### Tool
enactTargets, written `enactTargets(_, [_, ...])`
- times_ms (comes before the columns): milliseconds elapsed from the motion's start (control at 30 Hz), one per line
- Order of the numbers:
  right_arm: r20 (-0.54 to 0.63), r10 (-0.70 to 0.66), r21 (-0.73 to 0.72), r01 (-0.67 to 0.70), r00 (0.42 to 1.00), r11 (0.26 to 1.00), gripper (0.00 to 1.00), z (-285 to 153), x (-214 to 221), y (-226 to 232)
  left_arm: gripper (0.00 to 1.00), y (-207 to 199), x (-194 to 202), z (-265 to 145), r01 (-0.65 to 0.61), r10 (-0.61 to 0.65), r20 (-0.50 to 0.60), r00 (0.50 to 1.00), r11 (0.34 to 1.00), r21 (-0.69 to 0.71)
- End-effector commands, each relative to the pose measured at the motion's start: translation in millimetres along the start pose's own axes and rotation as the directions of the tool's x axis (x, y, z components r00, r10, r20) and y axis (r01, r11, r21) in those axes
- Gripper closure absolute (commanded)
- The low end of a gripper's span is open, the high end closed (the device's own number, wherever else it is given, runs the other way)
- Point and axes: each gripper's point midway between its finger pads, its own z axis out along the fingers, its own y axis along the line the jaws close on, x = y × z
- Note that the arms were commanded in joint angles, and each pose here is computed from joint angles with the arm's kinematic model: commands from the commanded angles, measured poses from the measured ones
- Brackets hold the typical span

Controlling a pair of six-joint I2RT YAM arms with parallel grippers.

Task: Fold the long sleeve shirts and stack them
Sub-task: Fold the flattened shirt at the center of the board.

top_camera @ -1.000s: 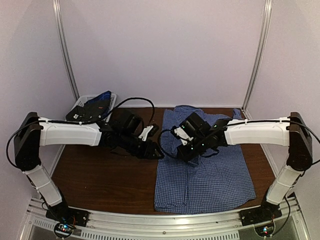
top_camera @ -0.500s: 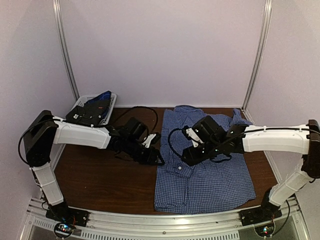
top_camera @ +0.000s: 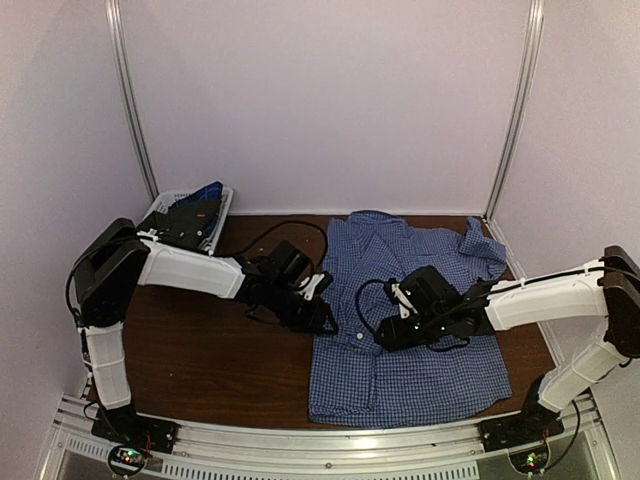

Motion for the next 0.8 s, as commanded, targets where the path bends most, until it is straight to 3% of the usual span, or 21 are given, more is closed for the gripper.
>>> enactTargets(0, [0.065,0.115,-0.104,-0.108,0.991,0.989,0.52,-3,-10,3,0.56,-9,-13,9,-0.014,0.014,0.029,0.999,1.000,0.017])
enactTargets(367, [0.023,0.195,-0.189,-0.187,0.981,0.964,0.54,12,7,2,0.61,-7,-5,23,0.001,-0.001,-0.004,1.000,1.000,0.009])
enactTargets(767, [-0.006,0.218,-0.183,-0.216,0.976,0.959,0.58,22,17,-2,0.76,-13,0,29,-0.003,0.003,-0.019,1.000,1.000,0.017])
